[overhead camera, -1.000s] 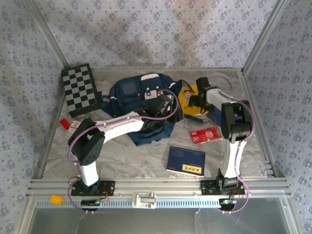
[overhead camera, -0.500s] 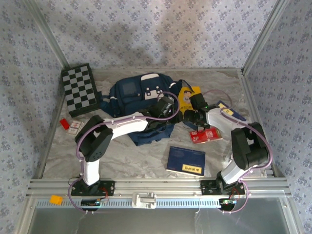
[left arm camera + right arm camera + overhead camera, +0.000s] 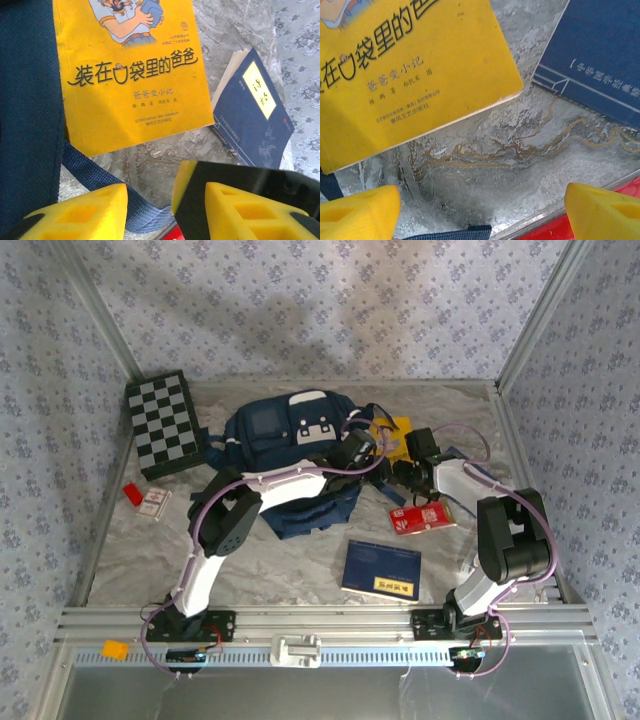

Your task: Pack the student bag

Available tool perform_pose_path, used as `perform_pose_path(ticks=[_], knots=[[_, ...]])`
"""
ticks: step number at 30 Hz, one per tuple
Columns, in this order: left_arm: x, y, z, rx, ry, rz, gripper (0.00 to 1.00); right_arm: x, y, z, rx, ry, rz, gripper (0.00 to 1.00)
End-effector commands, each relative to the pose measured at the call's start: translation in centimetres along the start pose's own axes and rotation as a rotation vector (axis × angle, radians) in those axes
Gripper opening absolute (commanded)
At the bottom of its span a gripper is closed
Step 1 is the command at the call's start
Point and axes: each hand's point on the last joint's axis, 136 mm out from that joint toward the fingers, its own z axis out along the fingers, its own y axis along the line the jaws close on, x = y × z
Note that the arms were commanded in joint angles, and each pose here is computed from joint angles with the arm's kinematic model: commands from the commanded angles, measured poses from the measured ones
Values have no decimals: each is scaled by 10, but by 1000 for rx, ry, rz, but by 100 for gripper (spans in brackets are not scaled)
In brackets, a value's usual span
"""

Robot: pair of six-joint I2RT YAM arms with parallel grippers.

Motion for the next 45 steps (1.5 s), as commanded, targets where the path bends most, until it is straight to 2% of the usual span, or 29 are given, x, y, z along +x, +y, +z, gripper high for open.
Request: perform_pose_path(ticks=[1,7,10,14,17,21,26,29,33,37,41,45], knots=[[10,10,14,-41,42,38,44,11,10,-2,-76,30,-8,83],[15,34,18,-113,70,49,37,26,12,-15,-180,97,25,79],[20,40,21,-102,103,40,33,31,8,-18,-207,124,68,76],[26,43,25,-98,124,38,30,34,-10,-21,-132,104,91,75],[25,44,25,-106,119,50,29,25,-1,-22,-204,80,111,76],[12,46,22,-161,74,41,33,4,-7,-15,-152,30,121,75],[-7,12,16,-126,62,60,38,-25,-13,-7,-116,-68,132,72],[-16,2,18,-123,4,62,41,-40,-12,0,-134,-102,130,70],[-33,16,32,-182,-34,12,42,-58,-9,6,-164,-119,132,67],[-46,23,51,-176,-35,7,42,-68,-4,11,-168,-127,117,65],[-47,45,61,-241,-14,18,42,-74,-5,24,-152,-103,128,61],[-43,60,68,-246,39,53,42,-81,-10,35,-112,-96,134,62]])
